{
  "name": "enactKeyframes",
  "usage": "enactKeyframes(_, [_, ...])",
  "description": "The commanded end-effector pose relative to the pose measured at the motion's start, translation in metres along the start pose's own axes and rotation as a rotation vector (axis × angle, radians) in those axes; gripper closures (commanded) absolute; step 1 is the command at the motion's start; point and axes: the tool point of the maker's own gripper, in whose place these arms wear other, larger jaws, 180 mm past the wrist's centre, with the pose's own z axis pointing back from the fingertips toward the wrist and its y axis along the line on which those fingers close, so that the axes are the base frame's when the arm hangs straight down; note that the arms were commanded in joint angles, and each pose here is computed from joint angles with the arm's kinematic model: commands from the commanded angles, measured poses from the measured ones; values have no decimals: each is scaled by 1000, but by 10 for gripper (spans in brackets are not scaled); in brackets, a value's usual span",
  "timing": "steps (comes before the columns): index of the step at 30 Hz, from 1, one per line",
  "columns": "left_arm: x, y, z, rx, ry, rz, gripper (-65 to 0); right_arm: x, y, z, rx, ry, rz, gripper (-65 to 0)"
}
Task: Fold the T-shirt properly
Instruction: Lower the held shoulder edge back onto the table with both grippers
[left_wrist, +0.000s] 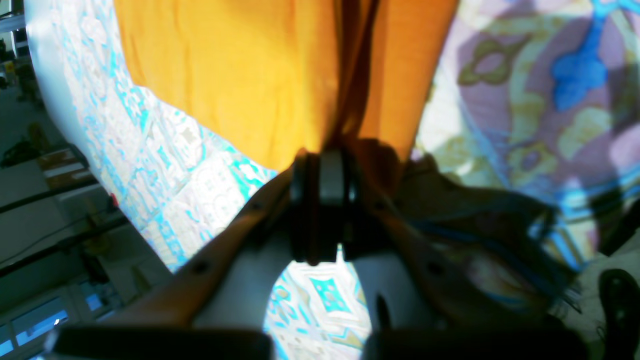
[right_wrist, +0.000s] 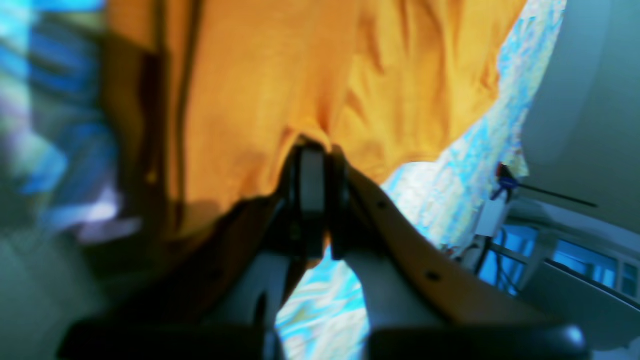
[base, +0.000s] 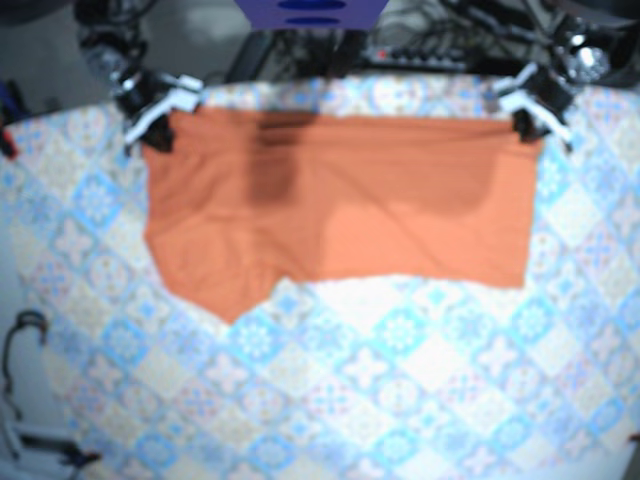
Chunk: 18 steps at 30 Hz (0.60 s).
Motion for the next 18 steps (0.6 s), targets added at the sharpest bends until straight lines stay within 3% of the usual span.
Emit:
enactKeyframes(1, [-6,11,2,25,5,-18,0,2,-13,-2,-38,-17,16,0])
enactKeyframes(11, [-7,12,3,27,7,-14,0,13,-34,-20,-79,-47,31,0])
enactKeyframes(18, [-17,26,4,63,30,-6,0,1,-20,-22,-42,-21,15,0])
